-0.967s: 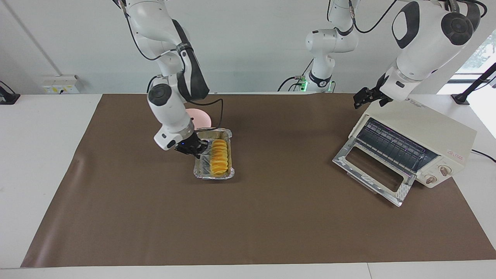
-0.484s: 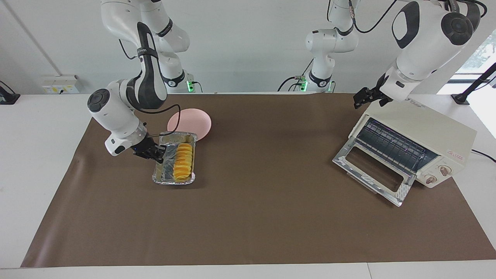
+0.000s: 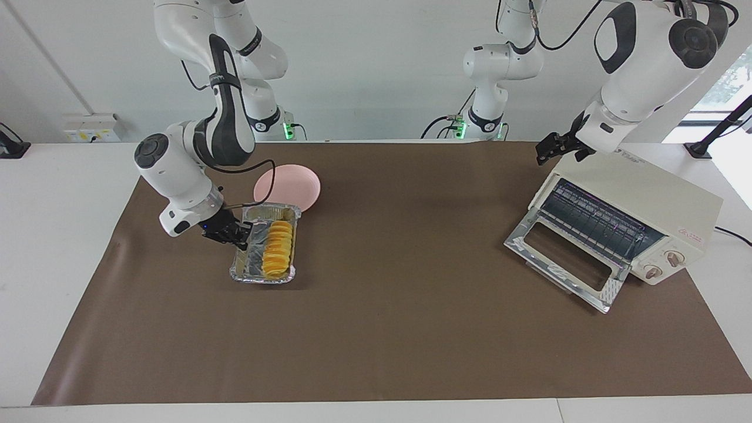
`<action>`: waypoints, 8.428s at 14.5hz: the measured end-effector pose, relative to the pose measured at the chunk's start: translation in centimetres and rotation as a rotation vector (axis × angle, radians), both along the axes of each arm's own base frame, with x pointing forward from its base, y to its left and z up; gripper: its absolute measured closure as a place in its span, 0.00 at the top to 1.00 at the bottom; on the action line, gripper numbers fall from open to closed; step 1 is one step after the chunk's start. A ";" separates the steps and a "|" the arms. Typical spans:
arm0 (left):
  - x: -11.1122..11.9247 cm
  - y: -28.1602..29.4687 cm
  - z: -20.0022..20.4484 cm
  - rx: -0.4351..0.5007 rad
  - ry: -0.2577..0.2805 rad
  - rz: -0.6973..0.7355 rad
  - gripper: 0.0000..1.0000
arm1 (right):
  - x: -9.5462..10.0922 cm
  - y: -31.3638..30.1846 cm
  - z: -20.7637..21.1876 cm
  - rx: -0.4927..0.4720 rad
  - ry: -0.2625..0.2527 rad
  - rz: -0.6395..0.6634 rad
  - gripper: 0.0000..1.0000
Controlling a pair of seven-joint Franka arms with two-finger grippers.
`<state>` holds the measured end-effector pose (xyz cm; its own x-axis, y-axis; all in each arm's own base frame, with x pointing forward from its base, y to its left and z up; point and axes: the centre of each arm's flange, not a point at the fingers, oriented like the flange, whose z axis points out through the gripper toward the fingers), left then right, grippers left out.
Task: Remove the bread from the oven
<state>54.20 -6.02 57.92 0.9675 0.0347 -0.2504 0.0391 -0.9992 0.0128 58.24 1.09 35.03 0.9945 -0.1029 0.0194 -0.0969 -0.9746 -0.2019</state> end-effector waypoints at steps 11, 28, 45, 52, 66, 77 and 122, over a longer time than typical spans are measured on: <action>0.0 0.0 0.0 0.000 0.000 0.000 1.00 | 0.1 0.2 -1.1 -0.004 -0.020 -0.020 0.36; 0.0 0.0 0.0 0.000 0.000 0.000 1.00 | -0.6 7.0 -2.1 0.003 0.037 -0.032 0.97; 0.0 0.0 0.0 0.000 0.000 0.000 1.00 | -0.1 6.5 -1.3 0.008 0.070 -0.032 0.08; 0.0 0.0 0.0 0.000 0.000 0.000 1.00 | -2.9 6.2 9.0 0.013 0.255 -0.017 0.06; 0.9 0.3 2.7 0.072 -0.113 -0.083 1.00 | -19.0 10.5 2.0 -0.084 0.331 0.040 0.06; 0.8 -0.4 2.4 0.070 -0.104 -0.100 1.00 | -18.1 10.0 -1.5 -0.081 0.237 0.003 0.06; 0.7 0.2 2.3 0.072 -0.096 -0.087 1.00 | -5.8 -6.4 27.4 -0.204 0.170 -0.052 1.00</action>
<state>54.95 -5.78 60.22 0.9870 -0.0362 -0.1565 -0.0461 -0.9972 -0.0597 52.42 -5.34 62.41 0.9787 -0.1651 -0.1217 -0.1637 -0.9863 0.0219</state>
